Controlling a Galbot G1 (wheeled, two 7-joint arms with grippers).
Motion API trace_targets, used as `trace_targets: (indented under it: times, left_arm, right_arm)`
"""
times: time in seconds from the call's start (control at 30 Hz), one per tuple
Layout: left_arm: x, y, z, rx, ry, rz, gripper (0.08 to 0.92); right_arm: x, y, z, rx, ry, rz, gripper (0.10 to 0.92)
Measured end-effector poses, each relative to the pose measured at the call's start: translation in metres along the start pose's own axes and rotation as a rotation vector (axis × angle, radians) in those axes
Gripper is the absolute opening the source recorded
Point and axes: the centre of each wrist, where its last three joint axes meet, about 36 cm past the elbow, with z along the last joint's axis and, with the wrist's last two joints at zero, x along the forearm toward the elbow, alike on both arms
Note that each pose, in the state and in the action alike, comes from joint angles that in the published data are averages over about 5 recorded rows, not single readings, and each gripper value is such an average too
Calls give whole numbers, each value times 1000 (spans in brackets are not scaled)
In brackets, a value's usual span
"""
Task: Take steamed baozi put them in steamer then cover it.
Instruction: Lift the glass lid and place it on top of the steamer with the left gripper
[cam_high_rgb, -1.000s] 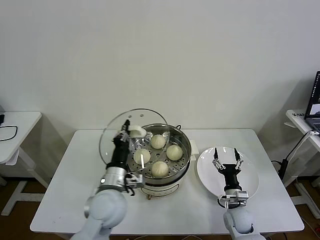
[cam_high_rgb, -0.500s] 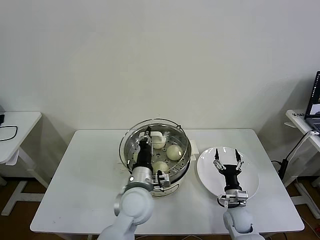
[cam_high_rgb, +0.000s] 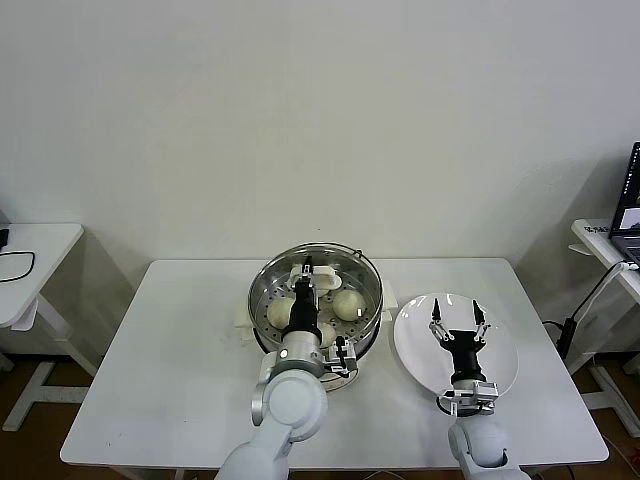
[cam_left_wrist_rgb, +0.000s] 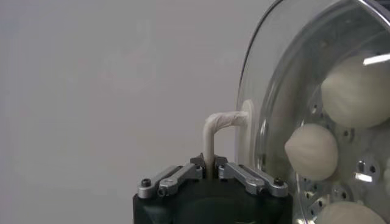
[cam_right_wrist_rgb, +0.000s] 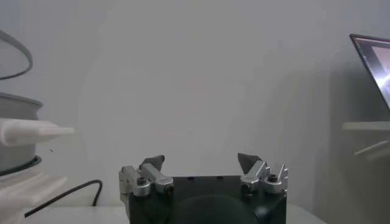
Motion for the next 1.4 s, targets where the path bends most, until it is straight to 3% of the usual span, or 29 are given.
trace_targets:
  times: [1.4]
  left_arm:
    - [-8, -21, -8, -118, 4, 4, 190]
  right_arm:
    - [-2, 2, 3, -1, 3, 3, 823]
